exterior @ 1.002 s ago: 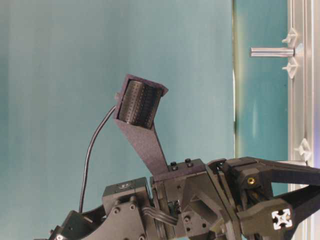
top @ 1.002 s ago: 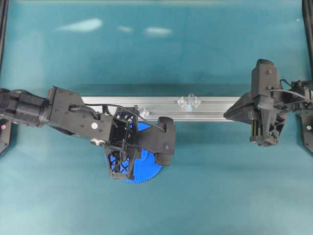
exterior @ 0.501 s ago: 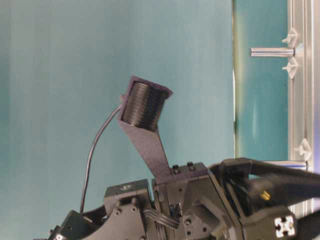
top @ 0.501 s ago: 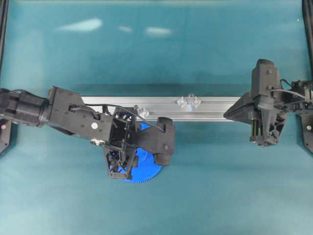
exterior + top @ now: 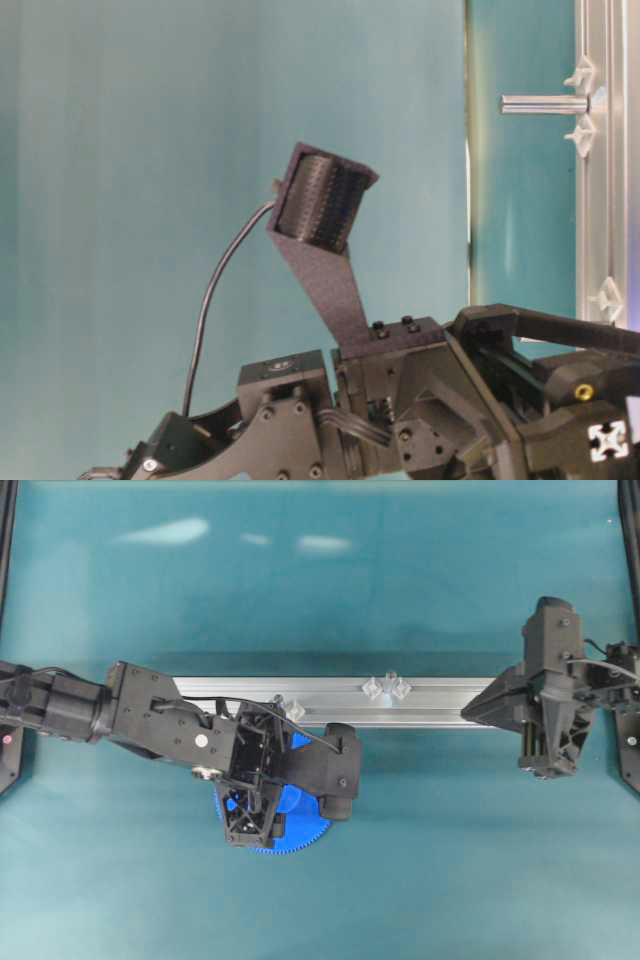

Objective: Insert the large gear onto the shaft.
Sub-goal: 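Close the left gripper on the blue gear's central hub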

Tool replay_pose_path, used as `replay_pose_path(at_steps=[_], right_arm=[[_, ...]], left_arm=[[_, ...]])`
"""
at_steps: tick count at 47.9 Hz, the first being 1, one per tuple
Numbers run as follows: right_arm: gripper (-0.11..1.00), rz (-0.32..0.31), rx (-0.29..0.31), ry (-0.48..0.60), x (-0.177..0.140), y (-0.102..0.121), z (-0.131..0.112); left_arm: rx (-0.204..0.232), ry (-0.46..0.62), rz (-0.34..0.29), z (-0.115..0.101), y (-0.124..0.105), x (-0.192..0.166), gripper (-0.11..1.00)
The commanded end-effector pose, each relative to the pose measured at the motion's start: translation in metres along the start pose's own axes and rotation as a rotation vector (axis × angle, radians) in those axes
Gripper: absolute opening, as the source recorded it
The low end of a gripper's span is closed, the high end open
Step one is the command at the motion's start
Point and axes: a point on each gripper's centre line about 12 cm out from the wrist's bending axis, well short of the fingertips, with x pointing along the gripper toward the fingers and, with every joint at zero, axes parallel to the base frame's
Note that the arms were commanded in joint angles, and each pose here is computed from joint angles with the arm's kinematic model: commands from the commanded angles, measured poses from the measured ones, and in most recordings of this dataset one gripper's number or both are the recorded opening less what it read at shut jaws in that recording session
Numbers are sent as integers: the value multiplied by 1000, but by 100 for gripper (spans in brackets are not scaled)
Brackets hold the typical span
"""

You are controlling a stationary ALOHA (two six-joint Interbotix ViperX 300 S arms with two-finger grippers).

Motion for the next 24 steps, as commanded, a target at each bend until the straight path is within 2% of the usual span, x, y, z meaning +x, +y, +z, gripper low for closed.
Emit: replay_pose_path(at_steps=[1, 24], right_arm=[[8, 4, 6, -23, -4, 1, 3], [8, 7, 9, -36, -8, 1, 3]], left_arm=[[5, -41, -2, 9, -2, -9, 94], [2, -9, 0, 3, -1, 12, 94]])
